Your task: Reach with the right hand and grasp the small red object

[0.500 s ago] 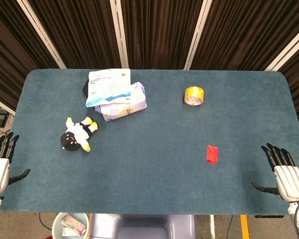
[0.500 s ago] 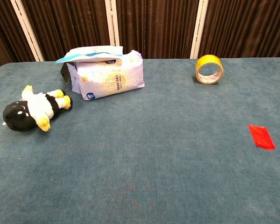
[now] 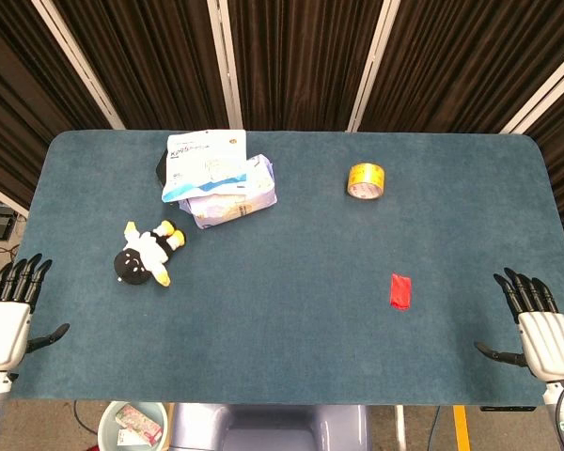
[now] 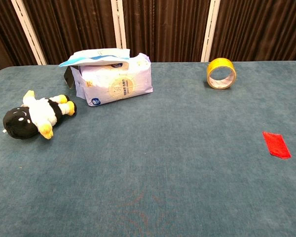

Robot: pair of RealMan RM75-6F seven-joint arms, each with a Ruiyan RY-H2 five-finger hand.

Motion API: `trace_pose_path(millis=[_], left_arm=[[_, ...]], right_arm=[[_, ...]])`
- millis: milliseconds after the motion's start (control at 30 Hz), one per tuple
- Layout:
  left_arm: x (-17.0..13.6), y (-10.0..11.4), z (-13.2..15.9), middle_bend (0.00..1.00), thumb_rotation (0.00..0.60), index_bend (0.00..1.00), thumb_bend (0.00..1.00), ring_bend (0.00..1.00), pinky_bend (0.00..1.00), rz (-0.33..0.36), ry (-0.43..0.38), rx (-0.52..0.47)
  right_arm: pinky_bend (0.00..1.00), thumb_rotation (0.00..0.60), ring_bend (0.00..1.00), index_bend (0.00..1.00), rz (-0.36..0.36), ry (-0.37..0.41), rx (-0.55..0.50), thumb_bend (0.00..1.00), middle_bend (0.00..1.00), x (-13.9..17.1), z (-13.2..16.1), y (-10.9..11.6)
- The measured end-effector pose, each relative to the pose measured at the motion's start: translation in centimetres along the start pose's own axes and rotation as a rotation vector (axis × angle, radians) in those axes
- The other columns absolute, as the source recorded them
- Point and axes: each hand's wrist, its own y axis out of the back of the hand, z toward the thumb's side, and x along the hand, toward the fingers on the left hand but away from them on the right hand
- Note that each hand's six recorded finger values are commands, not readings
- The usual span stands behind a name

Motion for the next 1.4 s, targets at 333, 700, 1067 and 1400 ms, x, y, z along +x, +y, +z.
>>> trace_pose_path(millis=[333,700,1067,1400], left_arm=[[0.5,-0.4,-0.2,0.0,0.6,0.0,0.05,0.0,0.0,-0.012,0.005,0.004],[0.4,-0.5,0.5,0.0,0.6,0.0,0.05,0.0,0.0,-0.009,-0.027,-0.011],[0.5,-0.6,0.5,0.0,0.6,0.0,0.05,0.0,0.0,0.001,-0.03,-0.013],[0.9,-1.3,0.2,0.0,0.6,0.0,0.05,0.0,0.0,-0.023,-0.014,-0.005]], right_arm=[[0.0,0.6,0.0,0.49,-0.128,0.025,-0.04,0.16,0.0,-0.3,0.9,-1.4],[0.0,0.6,0.0,0.48,-0.104,0.043,-0.057,0.16,0.0,-0.7,3.3,-6.9],[0.0,0.6,0.0,0.45,0.002,0.064,-0.041,0.16,0.0,-3.6,5.5,-12.2],[0.0,0.6,0.0,0.5,0.013,0.062,-0.047,0.2,0.0,-6.1,6.5,-14.5]])
